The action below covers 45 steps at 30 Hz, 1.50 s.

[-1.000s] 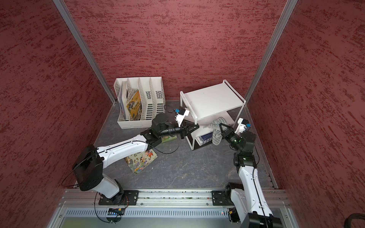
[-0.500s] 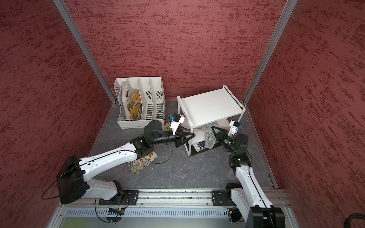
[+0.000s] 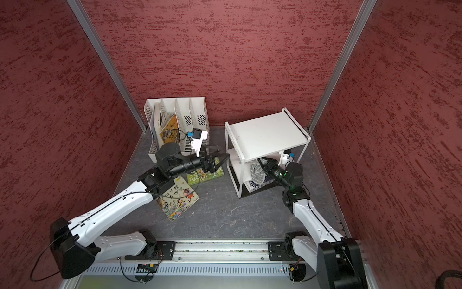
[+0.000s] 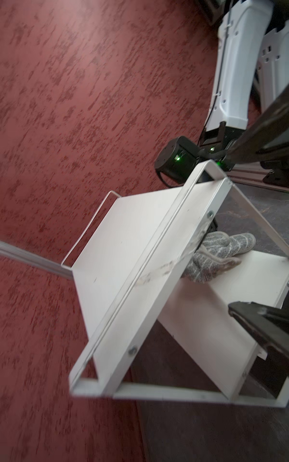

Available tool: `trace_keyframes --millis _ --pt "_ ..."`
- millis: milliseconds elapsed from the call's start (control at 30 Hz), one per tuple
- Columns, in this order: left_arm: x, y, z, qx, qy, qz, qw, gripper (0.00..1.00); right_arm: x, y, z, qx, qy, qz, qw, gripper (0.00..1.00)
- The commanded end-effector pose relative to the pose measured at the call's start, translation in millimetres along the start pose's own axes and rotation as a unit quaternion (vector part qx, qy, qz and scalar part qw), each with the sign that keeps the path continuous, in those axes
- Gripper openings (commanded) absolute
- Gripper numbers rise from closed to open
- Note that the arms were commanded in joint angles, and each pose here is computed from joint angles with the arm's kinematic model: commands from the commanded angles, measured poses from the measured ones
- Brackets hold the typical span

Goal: Wipe the bookshelf clean with a cloth
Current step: Wipe the dust from the shelf.

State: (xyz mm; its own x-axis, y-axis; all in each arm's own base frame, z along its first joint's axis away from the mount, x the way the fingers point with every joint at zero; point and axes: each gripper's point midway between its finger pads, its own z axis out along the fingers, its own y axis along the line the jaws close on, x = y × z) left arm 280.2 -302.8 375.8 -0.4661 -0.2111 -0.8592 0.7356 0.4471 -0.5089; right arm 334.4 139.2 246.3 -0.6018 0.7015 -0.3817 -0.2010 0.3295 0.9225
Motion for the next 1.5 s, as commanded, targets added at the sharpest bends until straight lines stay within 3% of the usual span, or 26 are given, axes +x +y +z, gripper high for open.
trace_keyframes --millis 0,100,333,700,967,1133,1467 --pt "-34 33 -7 -0.069 -0.019 -0.056 0.996 0.87 -14 23 15 -0.018 -0.016 -0.062 0.998 0.0" --pt "-48 59 -3 -0.117 -0.021 -0.077 0.99 0.85 -12 29 32 -0.022 -0.002 -0.093 0.995 0.0" --pt "-62 94 40 -0.136 -0.017 -0.101 0.985 0.8 -2 22 63 -0.033 0.026 -0.146 0.988 0.0" --pt "-51 95 89 -0.12 0.017 -0.082 0.989 0.67 24 5 87 -0.011 0.07 -0.205 0.976 0.0" --pt "-36 104 96 -0.144 0.033 -0.072 0.986 0.6 6 1 71 0.017 0.006 -0.182 0.983 0.0" --pt "-31 110 98 -0.156 0.036 -0.072 0.985 0.59 -11 -10 50 0.057 -0.052 -0.217 0.973 0.0" --pt "-23 112 102 -0.158 0.049 -0.073 0.983 0.55 -40 -37 32 0.106 -0.088 -0.219 0.966 0.0"
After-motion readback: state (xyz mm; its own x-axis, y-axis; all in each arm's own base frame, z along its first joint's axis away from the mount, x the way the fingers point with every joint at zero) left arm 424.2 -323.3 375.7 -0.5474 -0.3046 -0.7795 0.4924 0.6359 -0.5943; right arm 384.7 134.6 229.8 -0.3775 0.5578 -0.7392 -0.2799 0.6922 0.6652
